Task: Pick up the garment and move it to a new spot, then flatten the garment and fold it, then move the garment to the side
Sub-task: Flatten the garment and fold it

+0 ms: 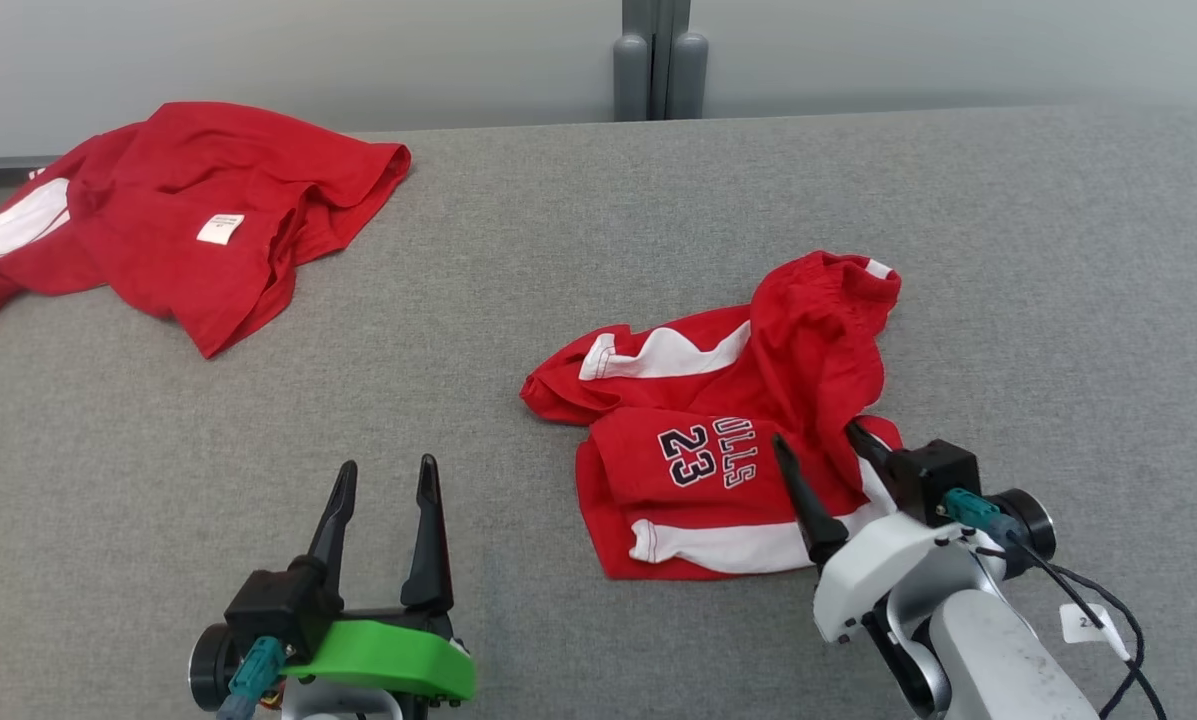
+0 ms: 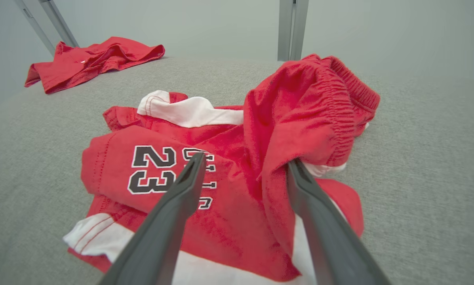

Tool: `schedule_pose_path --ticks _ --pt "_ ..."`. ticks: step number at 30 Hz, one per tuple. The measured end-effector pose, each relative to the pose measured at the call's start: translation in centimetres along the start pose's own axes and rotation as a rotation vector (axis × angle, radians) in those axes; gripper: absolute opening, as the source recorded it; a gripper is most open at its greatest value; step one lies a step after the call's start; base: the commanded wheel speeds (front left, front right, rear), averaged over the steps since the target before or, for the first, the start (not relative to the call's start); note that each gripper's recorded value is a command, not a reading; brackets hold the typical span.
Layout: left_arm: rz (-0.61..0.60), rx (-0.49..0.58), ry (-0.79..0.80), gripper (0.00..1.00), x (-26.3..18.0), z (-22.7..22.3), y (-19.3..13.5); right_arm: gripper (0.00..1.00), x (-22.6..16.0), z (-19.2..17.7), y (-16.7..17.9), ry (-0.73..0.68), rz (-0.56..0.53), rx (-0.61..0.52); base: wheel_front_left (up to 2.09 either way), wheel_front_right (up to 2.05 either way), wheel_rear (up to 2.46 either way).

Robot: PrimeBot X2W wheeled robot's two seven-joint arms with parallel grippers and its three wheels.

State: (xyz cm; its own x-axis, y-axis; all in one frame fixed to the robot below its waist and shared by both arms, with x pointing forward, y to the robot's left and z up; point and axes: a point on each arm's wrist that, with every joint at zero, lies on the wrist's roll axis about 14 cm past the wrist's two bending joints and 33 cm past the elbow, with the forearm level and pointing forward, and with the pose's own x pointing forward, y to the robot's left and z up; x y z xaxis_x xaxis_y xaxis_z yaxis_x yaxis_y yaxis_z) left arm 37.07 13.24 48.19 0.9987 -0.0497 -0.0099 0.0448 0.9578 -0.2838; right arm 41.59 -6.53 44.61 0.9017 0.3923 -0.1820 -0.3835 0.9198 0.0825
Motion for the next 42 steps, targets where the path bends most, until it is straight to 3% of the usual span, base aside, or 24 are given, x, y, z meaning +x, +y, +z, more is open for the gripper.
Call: schedule_pose_path --ticks 7,21,27,35,36,37,38,40,42 --pt "-0.034 -0.005 0.001 1.0 -0.1 -0.1 -1.2 1.0 -3.0 3.8 -6.2 -0.142 -0.201 0.0 0.0 0.0 0.0" --pt "0.015 0.002 0.002 1.0 -0.1 -0.1 0.5 1.0 -0.6 -0.7 -10.8 0.122 -0.252 -0.198 0.0 0.0 0.0" --pt "0.057 0.007 0.003 1.0 -0.4 0.0 1.9 1.0 1.8 -2.9 -8.3 0.185 -0.152 -0.208 0.0 0.0 0.0" --pt "0.074 0.01 0.008 1.0 -0.2 -0.2 2.5 1.0 4.8 -2.3 -5.7 0.156 -0.045 -0.21 0.0 0.0 0.0" --pt "0.074 0.011 0.008 1.0 -0.2 -0.2 2.5 0.86 5.0 -2.3 -5.4 0.155 -0.033 -0.211 0.0 0.0 0.0" --pt "0.074 0.013 0.009 1.0 -0.2 -0.2 2.5 0.61 5.2 -2.3 -5.0 0.156 -0.016 -0.219 0.0 0.0 0.0" --pt "0.074 0.013 0.011 1.0 -0.2 -0.2 2.5 0.48 5.4 -2.3 -4.7 0.155 -0.003 -0.22 0.0 0.0 0.0" --pt "0.072 0.014 0.013 1.0 -0.1 -0.3 2.5 0.4 5.7 -2.4 -4.2 0.159 0.026 -0.235 0.0 0.0 0.0" --pt "0.07 0.016 0.014 1.0 0.0 -0.4 2.5 0.23 6.0 -2.3 -4.2 0.161 0.035 -0.24 0.0 0.0 0.0"
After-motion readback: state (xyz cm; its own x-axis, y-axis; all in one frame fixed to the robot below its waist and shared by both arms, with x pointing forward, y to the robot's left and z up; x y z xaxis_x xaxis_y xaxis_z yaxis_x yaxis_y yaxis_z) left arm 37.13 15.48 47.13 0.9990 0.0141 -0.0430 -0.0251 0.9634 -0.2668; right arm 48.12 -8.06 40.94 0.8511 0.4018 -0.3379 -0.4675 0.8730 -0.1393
